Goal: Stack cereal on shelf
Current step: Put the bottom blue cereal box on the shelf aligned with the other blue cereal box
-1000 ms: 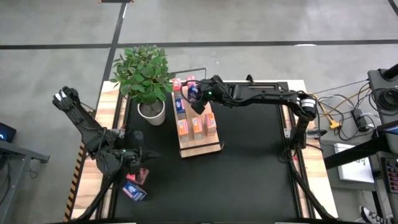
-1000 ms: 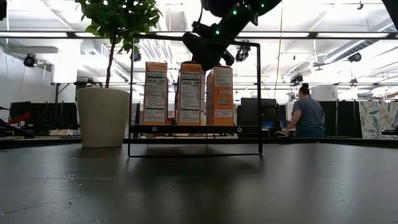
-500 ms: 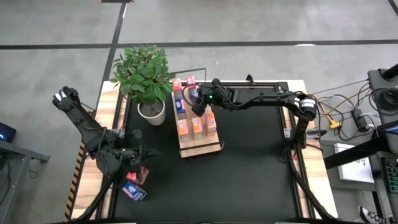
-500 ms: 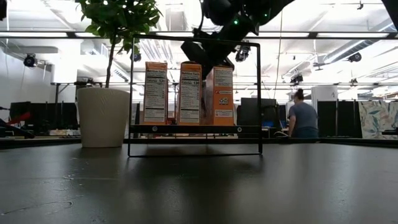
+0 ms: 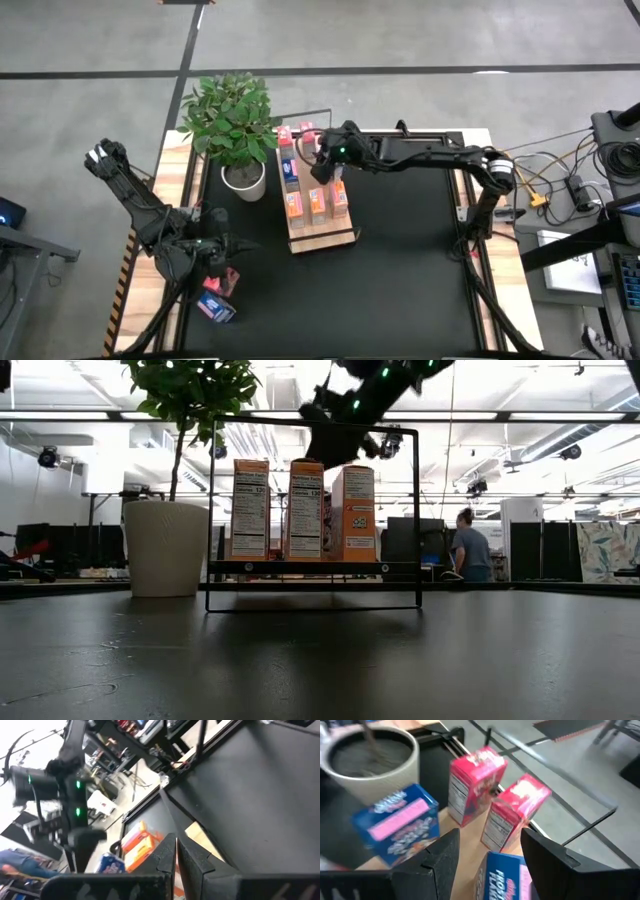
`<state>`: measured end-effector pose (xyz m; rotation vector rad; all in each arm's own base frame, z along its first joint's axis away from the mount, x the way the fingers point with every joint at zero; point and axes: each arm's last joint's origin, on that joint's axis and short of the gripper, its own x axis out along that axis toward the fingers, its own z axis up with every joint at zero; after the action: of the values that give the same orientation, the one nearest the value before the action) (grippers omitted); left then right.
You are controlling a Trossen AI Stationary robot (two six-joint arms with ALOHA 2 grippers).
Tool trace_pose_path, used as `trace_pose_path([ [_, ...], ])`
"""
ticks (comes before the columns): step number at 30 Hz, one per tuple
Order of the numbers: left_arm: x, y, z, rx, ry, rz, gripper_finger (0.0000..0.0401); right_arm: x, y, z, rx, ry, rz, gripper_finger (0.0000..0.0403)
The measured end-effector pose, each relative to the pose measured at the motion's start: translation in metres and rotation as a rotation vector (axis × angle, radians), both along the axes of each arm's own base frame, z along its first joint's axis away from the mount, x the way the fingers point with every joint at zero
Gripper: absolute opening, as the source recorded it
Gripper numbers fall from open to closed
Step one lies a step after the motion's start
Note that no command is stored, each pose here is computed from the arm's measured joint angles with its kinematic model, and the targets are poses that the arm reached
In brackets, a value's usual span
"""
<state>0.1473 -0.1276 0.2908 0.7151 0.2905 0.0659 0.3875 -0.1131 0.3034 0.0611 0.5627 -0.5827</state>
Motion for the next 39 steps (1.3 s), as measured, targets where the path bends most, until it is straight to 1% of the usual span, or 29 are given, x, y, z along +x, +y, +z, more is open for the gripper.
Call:
trace_pose_path([
  [2, 0.000, 0.001, 0.000, 0.005, -0.004, 0.014, 0.0000, -0.008, 0.001, 0.013, 0.007, 0.031, 0.031, 0.0193],
  [4, 0.000, 0.001, -0.001, 0.009, -0.001, 0.019, 0.0000, -0.019, -0.001, 0.025, 0.001, 0.060, 0.041, 0.0177],
  [6, 0.001, 0.003, -0.002, 0.009, -0.002, 0.027, 0.0000, -0.033, -0.006, 0.033, -0.006, 0.094, 0.043, 0.0154],
  [8, 0.002, 0.003, -0.002, 0.009, -0.002, 0.034, 0.0000, -0.046, -0.015, 0.038, 0.016, 0.108, 0.059, 0.0126],
  [11, 0.004, 0.005, -0.002, 0.007, -0.003, 0.045, 0.0000, -0.061, -0.031, 0.032, 0.101, 0.127, 0.090, 0.0079],
  [14, 0.004, 0.006, -0.001, 0.006, -0.004, 0.050, 0.0000, -0.069, -0.047, 0.011, 0.176, 0.157, 0.121, 0.0038],
  [16, 0.004, 0.006, -0.001, 0.006, -0.004, 0.050, 0.0000, -0.072, -0.057, -0.005, 0.223, 0.157, 0.149, 0.0017],
  [20, 0.005, 0.007, -0.001, 0.006, -0.003, 0.059, 0.0000, -0.077, -0.069, -0.038, 0.344, 0.098, 0.263, 0.0009],
  [22, 0.007, 0.009, -0.001, 0.005, -0.004, 0.070, 0.0000, -0.080, -0.073, -0.048, 0.380, 0.082, 0.287, 0.0009],
  [25, 0.008, 0.011, -0.001, 0.005, -0.004, 0.084, 0.0000, -0.082, -0.075, -0.057, 0.370, 0.059, 0.290, 0.0009],
  [29, 0.010, 0.013, -0.001, 0.005, -0.004, 0.093, 0.0000, -0.082, -0.073, -0.067, 0.358, 0.011, 0.340, 0.0009],
  [35, 0.010, 0.013, -0.001, 0.003, -0.005, 0.098, 0.0000, -0.077, -0.071, -0.072, 0.270, -0.082, 0.370, 0.0009],
  [39, 0.010, 0.013, -0.001, 0.003, -0.006, 0.098, 0.0000, -0.074, -0.069, -0.073, 0.253, -0.111, 0.381, 0.0009],
])
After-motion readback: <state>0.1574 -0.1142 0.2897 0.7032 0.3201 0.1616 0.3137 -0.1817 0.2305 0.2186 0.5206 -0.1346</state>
